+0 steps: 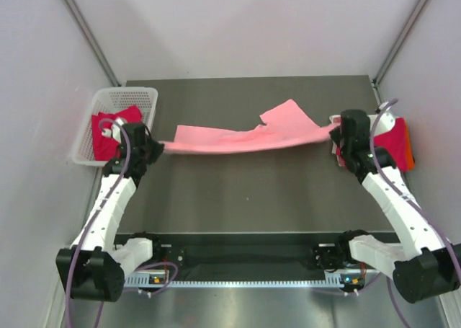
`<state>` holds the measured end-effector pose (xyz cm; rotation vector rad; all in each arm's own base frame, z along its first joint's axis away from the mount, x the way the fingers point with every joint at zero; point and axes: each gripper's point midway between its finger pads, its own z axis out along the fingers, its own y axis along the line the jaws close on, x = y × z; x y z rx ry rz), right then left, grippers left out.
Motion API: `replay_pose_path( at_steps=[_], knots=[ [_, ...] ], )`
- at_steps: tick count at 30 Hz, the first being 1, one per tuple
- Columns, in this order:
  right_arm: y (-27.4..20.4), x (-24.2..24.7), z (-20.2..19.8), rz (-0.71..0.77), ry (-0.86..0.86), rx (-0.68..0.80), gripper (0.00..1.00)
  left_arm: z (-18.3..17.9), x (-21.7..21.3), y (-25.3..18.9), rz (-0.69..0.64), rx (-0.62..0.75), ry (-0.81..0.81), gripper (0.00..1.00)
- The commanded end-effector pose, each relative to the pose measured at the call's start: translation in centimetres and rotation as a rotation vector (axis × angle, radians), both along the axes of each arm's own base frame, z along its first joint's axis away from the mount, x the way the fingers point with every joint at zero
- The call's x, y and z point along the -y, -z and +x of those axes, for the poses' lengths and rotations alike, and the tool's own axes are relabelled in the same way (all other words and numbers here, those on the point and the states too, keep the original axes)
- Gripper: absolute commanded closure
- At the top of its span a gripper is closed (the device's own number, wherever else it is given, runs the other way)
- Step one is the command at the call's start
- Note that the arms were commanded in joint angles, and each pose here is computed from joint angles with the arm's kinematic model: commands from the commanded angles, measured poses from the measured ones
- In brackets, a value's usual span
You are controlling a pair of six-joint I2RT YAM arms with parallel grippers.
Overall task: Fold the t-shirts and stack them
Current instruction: Fold the tshirt
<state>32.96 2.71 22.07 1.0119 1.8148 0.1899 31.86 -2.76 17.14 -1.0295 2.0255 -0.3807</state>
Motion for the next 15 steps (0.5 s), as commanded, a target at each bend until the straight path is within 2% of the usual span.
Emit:
replay_pose_path(
  at_steps=[1, 3, 4, 6, 7, 9, 11, 15],
  knots=[
    [-3.4, 1.9, -0.9, -0.112, 0.036, 0.021, 1.00, 0.0, -1.6, -1.6, 0.074, 0.000, -0.030, 1.00],
    [0.5, 2.4, -2.6, -0.101, 0.057, -0.044, 1.00, -0.9, -1.5, -0.1, 0.066, -0.013, -0.031, 1.00],
    [2.3, 2.5, -3.4, -0.093, 0.062, -0.078, 1.00, -1.8, -1.4, 2.4, 0.060, -0.051, -0.025, 1.00],
    [6.6, 2.5, -5.7, -0.051, 0.066, -0.134, 1.00, -2.9, -1.3, 3.9, 0.048, -0.053, -0.023, 1.00],
    [7.8, 2.4, -6.4, -0.037, 0.063, -0.144, 1.00, -4.1, -1.1, 6.1, 0.041, -0.096, -0.014, 1.00],
    [10.5, 2.4, -8.2, -0.006, 0.058, -0.168, 1.00, -4.8, -0.9, 6.9, 0.035, -0.093, -0.005, 1.00],
    [11.9, 2.4, -9.2, 0.008, 0.050, -0.178, 1.00, -6.1, -0.8, 8.5, 0.036, -0.136, 0.007, 1.00],
    [14.8, 2.4, -11.5, 0.027, 0.035, -0.223, 1.00, -7.5, -0.8, 9.1, 0.041, -0.139, 0.020, 1.00]
  ],
)
